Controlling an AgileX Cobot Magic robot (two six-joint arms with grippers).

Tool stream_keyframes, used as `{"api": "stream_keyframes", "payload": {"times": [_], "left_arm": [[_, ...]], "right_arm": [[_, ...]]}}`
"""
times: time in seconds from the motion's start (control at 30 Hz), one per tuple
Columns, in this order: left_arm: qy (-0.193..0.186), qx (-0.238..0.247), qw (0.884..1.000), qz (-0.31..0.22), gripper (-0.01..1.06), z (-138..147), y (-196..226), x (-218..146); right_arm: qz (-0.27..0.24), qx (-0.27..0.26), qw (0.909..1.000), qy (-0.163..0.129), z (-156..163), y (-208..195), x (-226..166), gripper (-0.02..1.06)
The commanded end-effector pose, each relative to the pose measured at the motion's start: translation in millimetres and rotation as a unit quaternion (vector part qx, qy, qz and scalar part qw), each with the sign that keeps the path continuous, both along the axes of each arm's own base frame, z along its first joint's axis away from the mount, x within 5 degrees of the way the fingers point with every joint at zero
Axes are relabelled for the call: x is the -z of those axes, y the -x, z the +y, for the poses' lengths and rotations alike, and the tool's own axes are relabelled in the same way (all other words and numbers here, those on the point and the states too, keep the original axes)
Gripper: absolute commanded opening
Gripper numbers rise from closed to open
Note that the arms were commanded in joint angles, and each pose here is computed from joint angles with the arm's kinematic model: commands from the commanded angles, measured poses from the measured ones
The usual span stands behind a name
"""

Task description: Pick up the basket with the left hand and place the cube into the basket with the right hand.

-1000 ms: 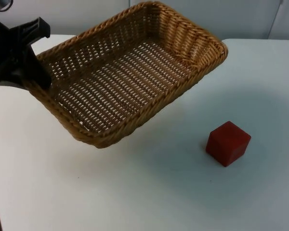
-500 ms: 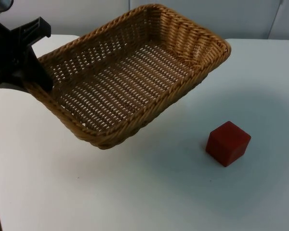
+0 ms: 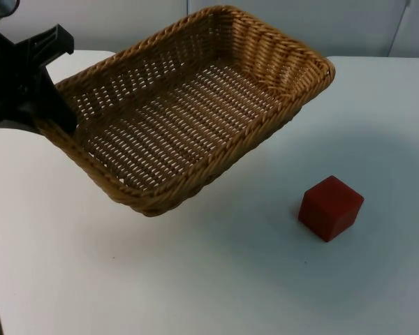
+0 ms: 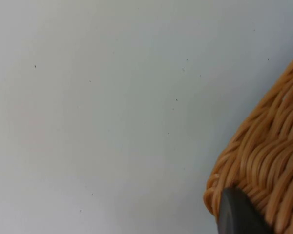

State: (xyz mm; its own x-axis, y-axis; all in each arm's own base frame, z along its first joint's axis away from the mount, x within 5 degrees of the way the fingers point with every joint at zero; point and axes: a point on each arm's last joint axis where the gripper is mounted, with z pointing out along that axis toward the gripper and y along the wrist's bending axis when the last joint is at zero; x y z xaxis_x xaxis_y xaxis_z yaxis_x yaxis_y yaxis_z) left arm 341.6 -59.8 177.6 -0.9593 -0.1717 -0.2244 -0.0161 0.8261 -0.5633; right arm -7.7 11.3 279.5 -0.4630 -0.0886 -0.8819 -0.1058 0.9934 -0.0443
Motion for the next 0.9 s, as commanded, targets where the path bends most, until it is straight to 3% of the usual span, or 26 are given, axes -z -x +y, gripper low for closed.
{"api": "stream_keyframes", "payload": {"times": [0.0, 0.7, 0.87], "left_arm": [[0.017, -0.009, 1.000, -0.007, 0.00, 0.0, -1.3, -9.9], [0.012, -0.015, 1.000, -0.013, 0.00, 1.0, -2.9, -9.8], [0.012, -0.015, 1.000, -0.013, 0.00, 1.0, -2.9, -9.8]], "right_arm": [[-0.004, 0.003, 1.0000, 0.000, 0.2, -0.6, 0.6, 0.00], [-0.004, 0.003, 1.0000, 0.000, 0.2, -0.6, 0.6, 0.00], [0.002, 0.025, 0.9997, -0.005, -3.2, -2.9, 0.3, 0.00]]}}
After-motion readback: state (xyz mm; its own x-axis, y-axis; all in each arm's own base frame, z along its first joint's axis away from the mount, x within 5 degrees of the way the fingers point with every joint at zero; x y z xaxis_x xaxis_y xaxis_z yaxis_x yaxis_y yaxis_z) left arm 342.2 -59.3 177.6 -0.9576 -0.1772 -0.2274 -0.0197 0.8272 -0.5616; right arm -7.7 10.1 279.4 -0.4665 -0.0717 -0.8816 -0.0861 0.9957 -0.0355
